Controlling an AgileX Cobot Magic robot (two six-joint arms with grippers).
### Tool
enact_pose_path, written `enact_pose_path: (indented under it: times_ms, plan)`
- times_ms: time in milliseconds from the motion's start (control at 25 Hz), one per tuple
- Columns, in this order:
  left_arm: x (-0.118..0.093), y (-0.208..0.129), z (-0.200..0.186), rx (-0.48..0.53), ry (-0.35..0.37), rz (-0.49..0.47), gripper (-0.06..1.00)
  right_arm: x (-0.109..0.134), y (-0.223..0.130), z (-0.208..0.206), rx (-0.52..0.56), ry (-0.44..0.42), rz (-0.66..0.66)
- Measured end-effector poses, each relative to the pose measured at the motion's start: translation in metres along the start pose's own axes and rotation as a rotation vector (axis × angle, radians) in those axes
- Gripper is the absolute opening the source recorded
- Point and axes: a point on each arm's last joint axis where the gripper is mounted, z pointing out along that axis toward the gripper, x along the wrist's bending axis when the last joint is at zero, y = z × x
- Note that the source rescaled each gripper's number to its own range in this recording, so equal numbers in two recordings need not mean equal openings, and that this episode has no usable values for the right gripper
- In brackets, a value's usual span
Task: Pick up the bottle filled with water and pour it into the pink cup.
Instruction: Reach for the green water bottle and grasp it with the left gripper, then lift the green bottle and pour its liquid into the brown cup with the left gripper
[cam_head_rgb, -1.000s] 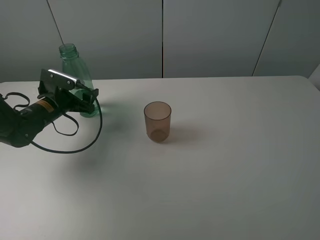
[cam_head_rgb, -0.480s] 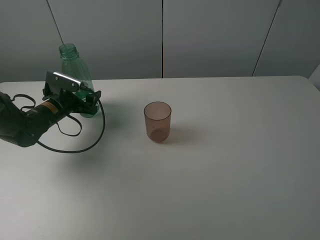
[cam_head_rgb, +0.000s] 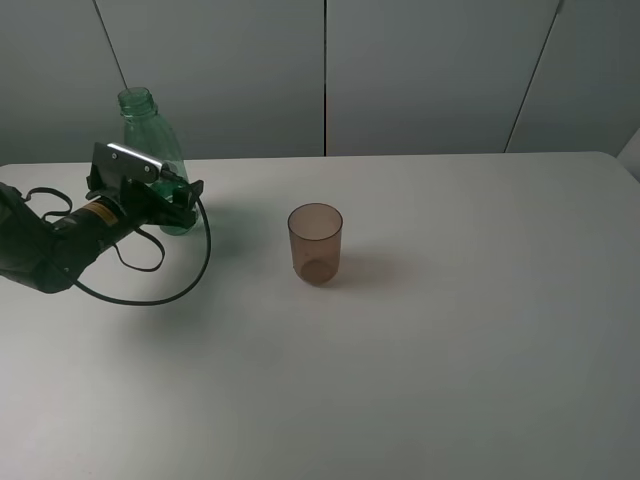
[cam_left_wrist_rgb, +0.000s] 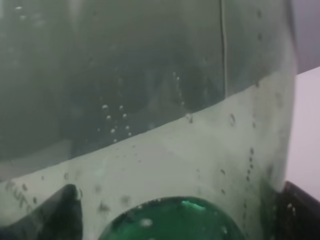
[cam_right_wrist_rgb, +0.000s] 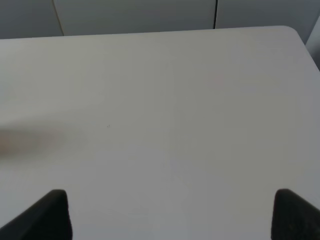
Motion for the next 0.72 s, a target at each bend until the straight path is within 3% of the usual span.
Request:
enact_pose_path:
  times_ms: [120, 200, 240, 280, 320, 720]
  plan:
    - [0.0000, 0.0000, 0.0000, 0.000, 0.000, 0.000, 0.96, 0.0000, 0.0000, 0.0000, 0.000, 0.000, 0.000]
    - [0.0000, 0.0000, 0.0000, 0.000, 0.000, 0.000, 0.89, 0.0000, 0.0000, 0.0000, 0.000, 0.000, 0.000]
    - [0.0000, 0.0000, 0.0000, 0.000, 0.000, 0.000, 0.72, 0.0000, 0.0000, 0.0000, 0.000, 0.000, 0.000]
    - [0.0002, 0.0000, 0.0000, 0.000, 0.002, -0.001, 0.46, 0.0000, 0.0000, 0.0000, 0.000, 0.000, 0.000]
    - [0.0004, 0.0000, 0.0000, 0.000, 0.004, -0.006, 0.08, 0.0000, 0.0000, 0.0000, 0.000, 0.000, 0.000]
    - [0.0001, 0.0000, 0.0000, 0.000, 0.001, -0.005, 0.04, 0.0000, 0.0000, 0.0000, 0.000, 0.000, 0.000]
